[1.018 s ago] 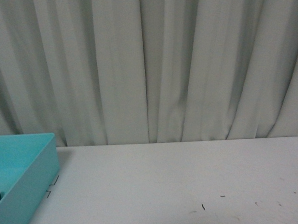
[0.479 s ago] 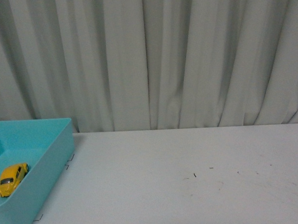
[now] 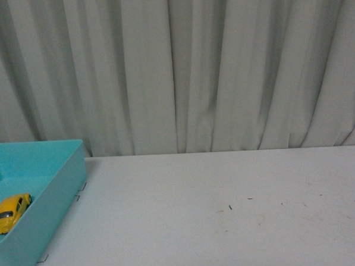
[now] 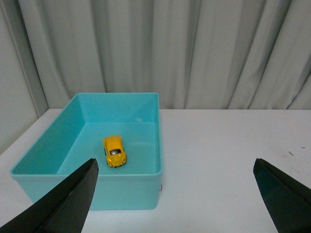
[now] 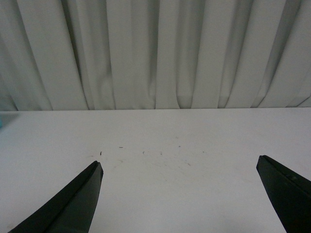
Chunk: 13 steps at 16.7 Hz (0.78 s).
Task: Wind up and store yellow beetle toy
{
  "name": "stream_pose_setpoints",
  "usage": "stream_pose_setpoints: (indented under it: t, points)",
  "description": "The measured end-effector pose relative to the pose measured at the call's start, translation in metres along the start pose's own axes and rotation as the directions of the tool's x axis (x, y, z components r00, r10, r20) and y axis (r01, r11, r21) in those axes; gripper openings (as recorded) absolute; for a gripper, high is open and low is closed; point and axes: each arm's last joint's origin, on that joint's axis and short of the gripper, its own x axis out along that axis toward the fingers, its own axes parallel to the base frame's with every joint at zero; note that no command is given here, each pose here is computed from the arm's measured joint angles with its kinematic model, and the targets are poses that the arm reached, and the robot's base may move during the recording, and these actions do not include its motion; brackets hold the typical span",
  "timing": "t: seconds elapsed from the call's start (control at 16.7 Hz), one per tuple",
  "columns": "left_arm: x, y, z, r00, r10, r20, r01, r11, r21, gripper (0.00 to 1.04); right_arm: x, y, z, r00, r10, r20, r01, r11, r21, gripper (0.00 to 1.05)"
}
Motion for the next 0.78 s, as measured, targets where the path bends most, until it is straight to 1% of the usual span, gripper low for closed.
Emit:
stream_pose_setpoints:
  t: [0.78]
  points:
    - [0.0000,0.0000,0.0000,1.000,0.000,0.000,0.000,1.000,0.000,0.98,0.0000,0.0000,0.0000,1.000,0.000,0.000,0.000,1.000,0.000,0.98]
